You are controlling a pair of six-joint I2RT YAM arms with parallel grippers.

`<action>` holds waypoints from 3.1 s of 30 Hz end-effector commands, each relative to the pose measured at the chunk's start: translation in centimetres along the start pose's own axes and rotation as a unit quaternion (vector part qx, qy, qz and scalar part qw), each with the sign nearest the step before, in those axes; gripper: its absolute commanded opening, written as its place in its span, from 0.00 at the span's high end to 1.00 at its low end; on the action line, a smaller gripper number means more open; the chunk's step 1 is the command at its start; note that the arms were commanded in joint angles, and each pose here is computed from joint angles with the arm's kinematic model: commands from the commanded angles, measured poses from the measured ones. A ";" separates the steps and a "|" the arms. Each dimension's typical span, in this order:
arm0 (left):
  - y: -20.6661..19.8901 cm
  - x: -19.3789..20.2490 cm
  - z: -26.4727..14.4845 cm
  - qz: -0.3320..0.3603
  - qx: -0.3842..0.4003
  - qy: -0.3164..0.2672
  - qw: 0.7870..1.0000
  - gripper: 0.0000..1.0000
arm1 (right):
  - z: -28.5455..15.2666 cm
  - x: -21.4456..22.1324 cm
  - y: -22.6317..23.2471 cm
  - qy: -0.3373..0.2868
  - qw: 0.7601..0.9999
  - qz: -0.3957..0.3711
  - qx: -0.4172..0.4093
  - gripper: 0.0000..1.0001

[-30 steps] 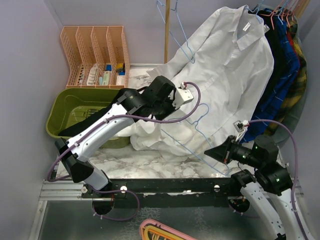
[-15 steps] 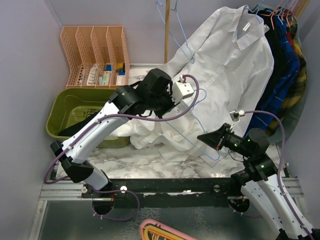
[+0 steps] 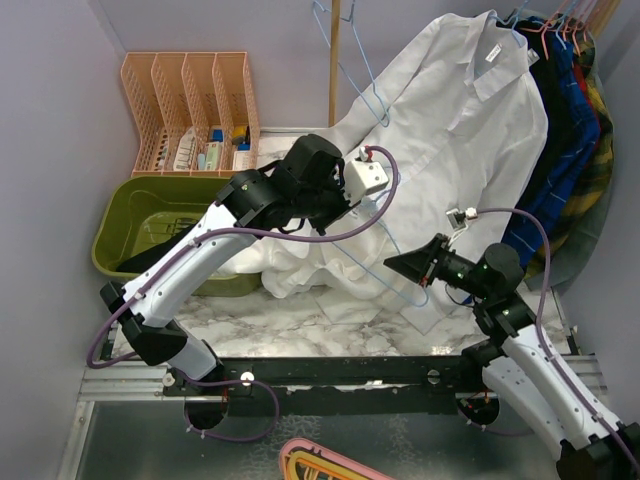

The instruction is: Place the shirt on the hanger

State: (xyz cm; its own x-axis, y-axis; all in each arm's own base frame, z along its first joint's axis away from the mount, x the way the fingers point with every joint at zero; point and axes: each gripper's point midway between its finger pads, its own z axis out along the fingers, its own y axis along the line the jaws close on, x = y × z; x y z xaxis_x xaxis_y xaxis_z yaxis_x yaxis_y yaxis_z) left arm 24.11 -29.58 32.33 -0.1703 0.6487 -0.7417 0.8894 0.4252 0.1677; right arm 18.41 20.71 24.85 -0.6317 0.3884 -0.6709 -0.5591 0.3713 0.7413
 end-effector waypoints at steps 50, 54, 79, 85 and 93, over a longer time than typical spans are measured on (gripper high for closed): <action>5.5 1.9 6.8 -0.029 0.345 -0.090 0.934 0.13 | 5.8 2.4 -7.8 0.000 0.994 -0.091 0.062 0.99; 6.1 1.8 7.8 -0.040 0.348 -0.089 0.932 0.15 | 5.6 2.7 -8.1 0.005 0.993 -0.094 0.069 0.99; 1.5 3.2 10.3 -0.076 0.431 -0.074 0.896 0.60 | 5.4 2.6 -7.7 0.006 0.993 -0.099 0.066 0.99; 0.7 4.6 10.4 -0.064 0.427 -0.048 0.901 1.00 | 5.3 2.1 -7.5 -0.002 0.992 -0.106 0.069 0.99; 3.9 1.4 7.5 -0.031 0.321 -0.085 0.943 1.00 | 3.1 -2.6 -5.4 -0.065 0.981 -0.131 0.127 0.11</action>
State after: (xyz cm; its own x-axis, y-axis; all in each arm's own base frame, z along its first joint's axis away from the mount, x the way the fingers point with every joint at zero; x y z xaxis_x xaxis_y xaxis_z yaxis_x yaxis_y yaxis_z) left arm 29.44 -32.46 22.62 -0.2749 0.5462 -0.7912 0.9004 -0.1424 -0.4111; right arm 23.37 23.05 16.79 -0.5592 0.2710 -0.7835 -0.5684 0.5627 0.6003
